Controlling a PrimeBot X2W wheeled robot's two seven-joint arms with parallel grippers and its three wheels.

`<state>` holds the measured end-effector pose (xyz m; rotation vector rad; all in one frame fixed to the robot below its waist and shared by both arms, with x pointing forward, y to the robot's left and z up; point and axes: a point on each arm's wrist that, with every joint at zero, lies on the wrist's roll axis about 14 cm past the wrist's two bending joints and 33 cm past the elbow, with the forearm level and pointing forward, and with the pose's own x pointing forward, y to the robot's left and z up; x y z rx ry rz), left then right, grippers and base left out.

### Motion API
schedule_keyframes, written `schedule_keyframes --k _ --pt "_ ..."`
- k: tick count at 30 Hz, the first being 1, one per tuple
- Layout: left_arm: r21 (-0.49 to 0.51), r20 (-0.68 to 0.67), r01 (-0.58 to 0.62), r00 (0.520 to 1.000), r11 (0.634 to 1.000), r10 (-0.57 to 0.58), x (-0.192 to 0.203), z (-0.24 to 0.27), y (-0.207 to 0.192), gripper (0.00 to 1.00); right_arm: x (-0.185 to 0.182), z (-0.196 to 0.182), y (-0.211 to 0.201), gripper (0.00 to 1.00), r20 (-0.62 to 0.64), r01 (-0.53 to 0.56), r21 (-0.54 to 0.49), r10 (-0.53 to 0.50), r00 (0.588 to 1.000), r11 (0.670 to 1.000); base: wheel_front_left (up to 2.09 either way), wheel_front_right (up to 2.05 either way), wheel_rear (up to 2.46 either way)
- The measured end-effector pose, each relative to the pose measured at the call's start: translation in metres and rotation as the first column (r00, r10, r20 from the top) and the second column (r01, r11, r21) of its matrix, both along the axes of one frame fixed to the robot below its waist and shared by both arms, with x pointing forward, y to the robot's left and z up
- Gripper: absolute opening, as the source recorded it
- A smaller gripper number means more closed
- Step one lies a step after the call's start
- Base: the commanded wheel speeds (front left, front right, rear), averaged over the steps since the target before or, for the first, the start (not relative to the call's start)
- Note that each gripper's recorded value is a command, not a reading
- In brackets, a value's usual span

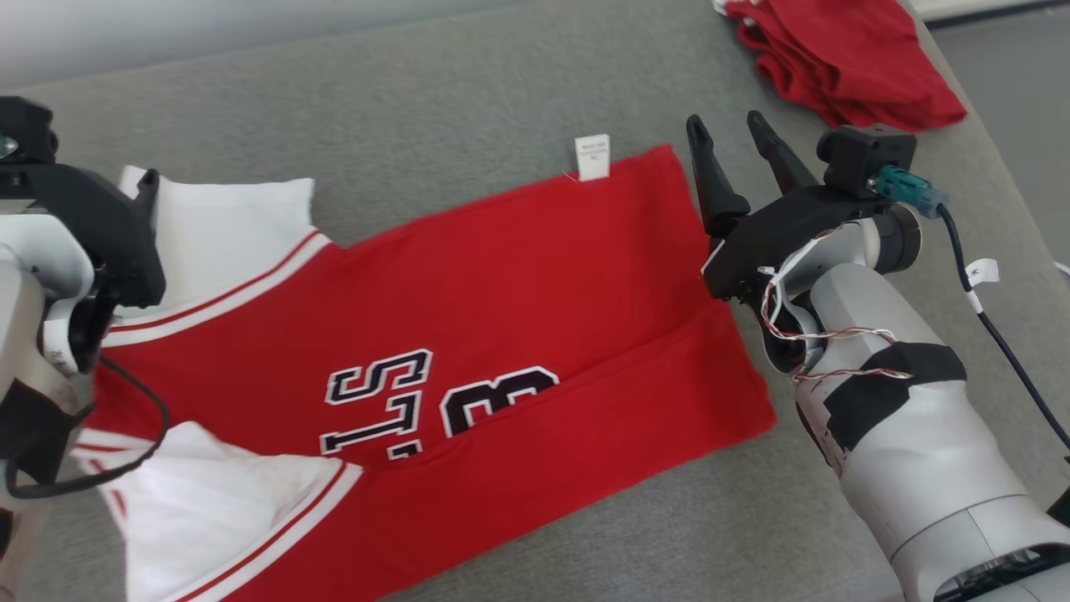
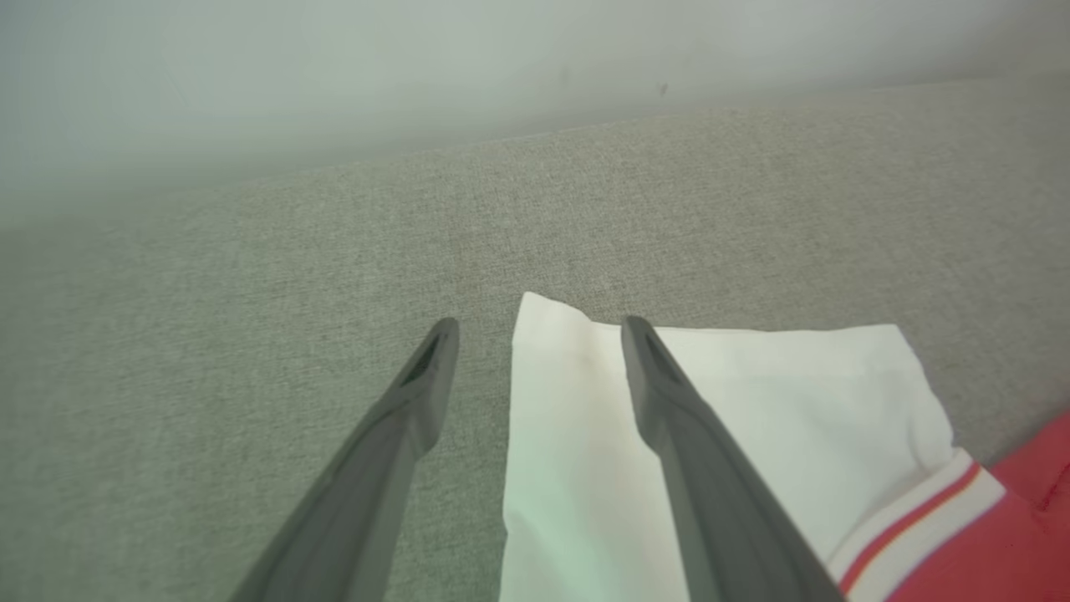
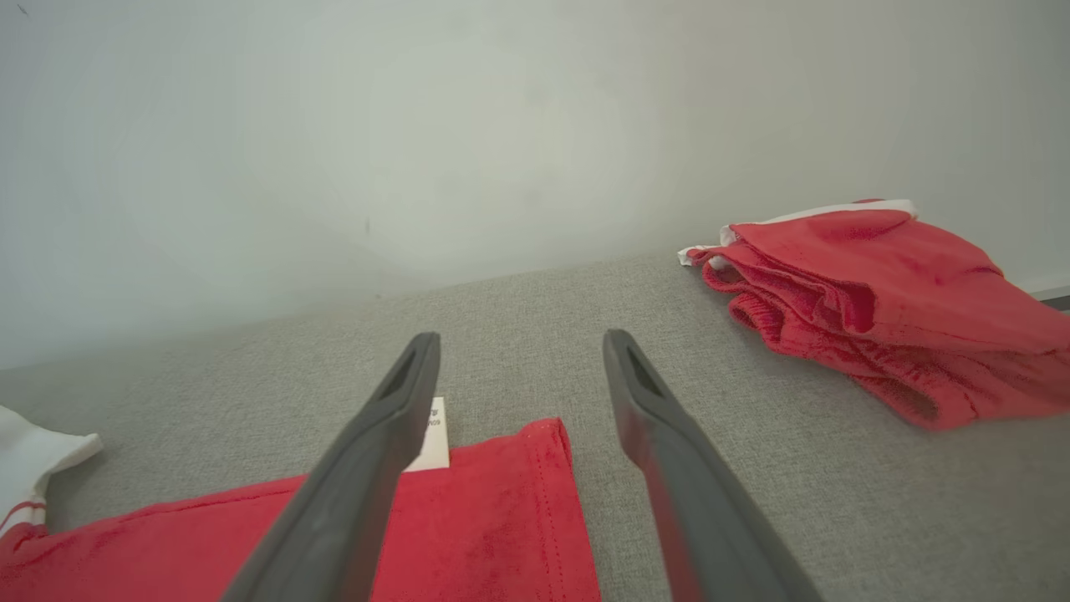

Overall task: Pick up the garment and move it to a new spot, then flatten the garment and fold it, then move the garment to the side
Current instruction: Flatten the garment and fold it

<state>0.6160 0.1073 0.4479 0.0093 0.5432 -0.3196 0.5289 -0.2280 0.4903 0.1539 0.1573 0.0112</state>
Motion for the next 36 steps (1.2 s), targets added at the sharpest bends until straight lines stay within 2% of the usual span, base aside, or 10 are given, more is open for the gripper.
schedule_keyframes --k 8,9,10,13,15,18,21,25,30,36 --pt "0.015 -0.064 0.028 0.998 1.000 -0.027 0.012 -0.041 -0.016 1.00 -0.006 -0.022 -0.019 1.00 -0.052 0.038 -0.021 -0.039 0.998 0.999 0.00 0.00 0.00" --pt "0.015 -0.070 0.026 0.997 1.000 -0.025 0.012 -0.045 -0.016 0.60 -0.006 -0.023 -0.020 1.00 -0.056 0.040 -0.022 -0.041 0.998 0.999 0.00 0.00 0.00" --pt "0.020 -0.086 0.026 0.996 0.999 -0.024 0.011 -0.051 -0.016 0.00 -0.006 -0.024 -0.020 1.00 -0.059 0.040 -0.024 -0.041 0.997 0.999 0.00 0.00 0.00" --pt "0.049 -0.077 0.038 0.996 0.998 -0.034 0.012 -0.053 -0.014 0.00 -0.007 -0.030 -0.020 1.00 -0.074 0.037 -0.023 -0.039 0.996 0.999 0.00 0.00 0.00" --pt "0.023 -0.072 0.027 0.997 0.999 -0.025 0.011 -0.051 -0.014 0.00 -0.007 -0.030 -0.019 1.00 -0.075 0.034 -0.023 -0.036 0.997 0.999 0.00 0.00 0.00" --pt "0.008 0.005 0.035 0.999 0.999 -0.035 0.013 -0.036 -0.014 0.00 -0.006 -0.031 -0.017 1.00 -0.085 0.024 -0.032 -0.027 0.996 0.999 0.00 0.00 0.00" --pt "-0.053 0.079 0.052 0.996 0.997 -0.048 0.014 -0.015 -0.026 0.00 -0.009 -0.042 -0.012 1.00 -0.139 0.016 -0.023 -0.019 0.990 1.000 0.00 0.00 0.00" --pt "-0.079 0.147 0.097 0.986 0.992 -0.084 0.006 0.006 -0.038 0.00 -0.008 -0.053 -0.012 1.00 -0.202 0.019 -0.011 -0.021 0.979 1.000 0.00 0.00 0.00" --pt "-0.101 0.206 0.128 0.973 0.987 -0.106 -0.004 0.023 -0.043 0.00 0.012 -0.050 -0.007 1.00 -0.237 0.007 -0.016 -0.010 0.971 1.000 0.00 0.00 0.00" --pt "-0.120 0.228 0.136 0.968 0.983 -0.106 -0.019 0.029 -0.038 0.00 0.030 -0.065 -0.003 1.00 -0.309 -0.001 -0.012 -0.002 0.951 1.000 0.00 0.00 0.00"
